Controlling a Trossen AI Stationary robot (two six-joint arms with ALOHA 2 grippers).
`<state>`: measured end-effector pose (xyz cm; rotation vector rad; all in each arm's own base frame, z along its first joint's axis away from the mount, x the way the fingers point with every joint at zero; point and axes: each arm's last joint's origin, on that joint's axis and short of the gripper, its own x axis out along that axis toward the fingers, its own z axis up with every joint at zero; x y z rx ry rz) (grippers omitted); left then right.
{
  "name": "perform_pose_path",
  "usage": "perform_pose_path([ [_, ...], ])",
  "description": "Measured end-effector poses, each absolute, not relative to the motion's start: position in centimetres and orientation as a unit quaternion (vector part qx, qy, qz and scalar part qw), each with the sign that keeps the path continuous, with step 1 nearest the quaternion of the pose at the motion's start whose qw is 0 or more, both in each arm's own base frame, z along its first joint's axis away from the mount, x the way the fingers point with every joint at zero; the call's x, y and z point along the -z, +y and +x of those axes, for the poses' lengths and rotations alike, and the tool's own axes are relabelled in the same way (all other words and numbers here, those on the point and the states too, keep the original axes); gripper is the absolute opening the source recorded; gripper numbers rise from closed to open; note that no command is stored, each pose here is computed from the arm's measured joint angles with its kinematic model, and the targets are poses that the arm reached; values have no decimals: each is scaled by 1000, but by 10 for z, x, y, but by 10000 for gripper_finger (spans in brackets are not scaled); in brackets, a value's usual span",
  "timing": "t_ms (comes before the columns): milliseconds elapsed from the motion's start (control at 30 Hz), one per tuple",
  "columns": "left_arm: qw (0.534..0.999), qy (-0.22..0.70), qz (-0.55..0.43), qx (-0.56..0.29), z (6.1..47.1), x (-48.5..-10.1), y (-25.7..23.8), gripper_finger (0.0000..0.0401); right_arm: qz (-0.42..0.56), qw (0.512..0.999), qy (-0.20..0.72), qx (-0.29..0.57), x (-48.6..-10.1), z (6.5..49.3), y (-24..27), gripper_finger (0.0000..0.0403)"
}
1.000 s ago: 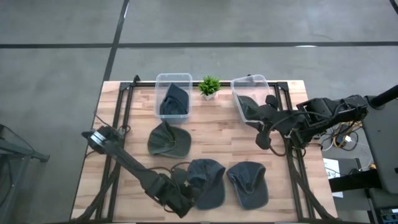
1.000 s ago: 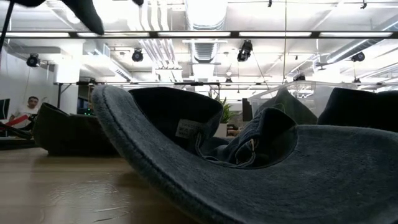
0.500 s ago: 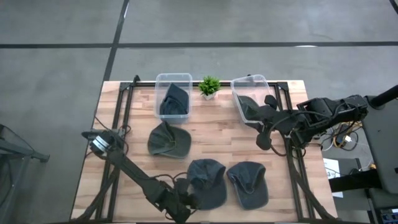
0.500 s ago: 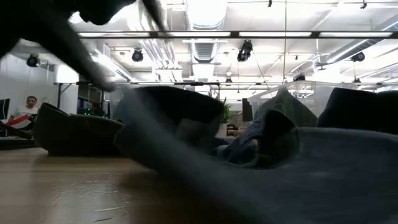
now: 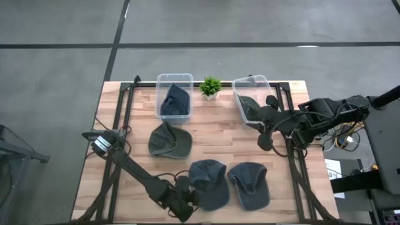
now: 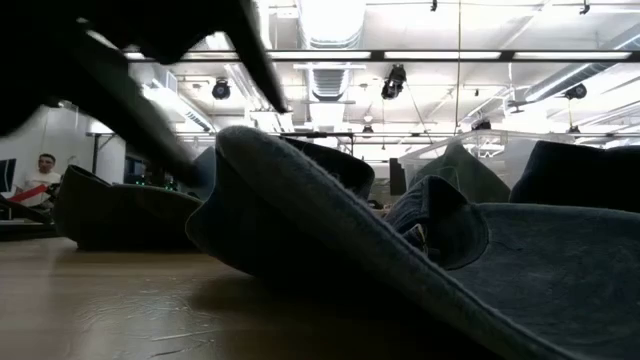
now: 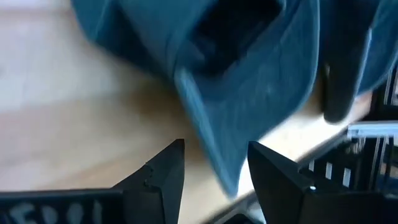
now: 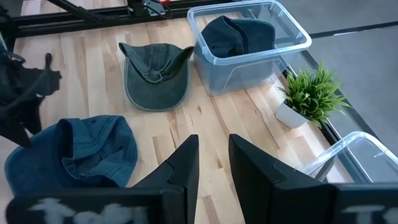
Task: Pick & Place hat
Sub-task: Put the left blue cap into the left transparent bin
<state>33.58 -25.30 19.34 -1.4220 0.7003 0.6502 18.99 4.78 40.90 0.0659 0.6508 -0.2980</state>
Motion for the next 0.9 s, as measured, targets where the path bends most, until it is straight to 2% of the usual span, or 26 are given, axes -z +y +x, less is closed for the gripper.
perform_pose_path([
  [333, 664, 318, -603, -309, 344, -178, -231, 157, 35, 936, 318, 147, -409, 190, 48, 82],
  [467, 664, 321, -597, -316, 344, -172, -225, 118, 36, 936, 318, 147, -409, 190, 48, 82],
  [667, 672, 320, -591, -310, 345, -175, -223, 21, 37, 936, 318, 148, -409, 190, 48, 82],
  [900, 696, 327, -569, -290, 345, -181, -223, 8, 37, 936, 317, 148, -409, 190, 48, 82],
])
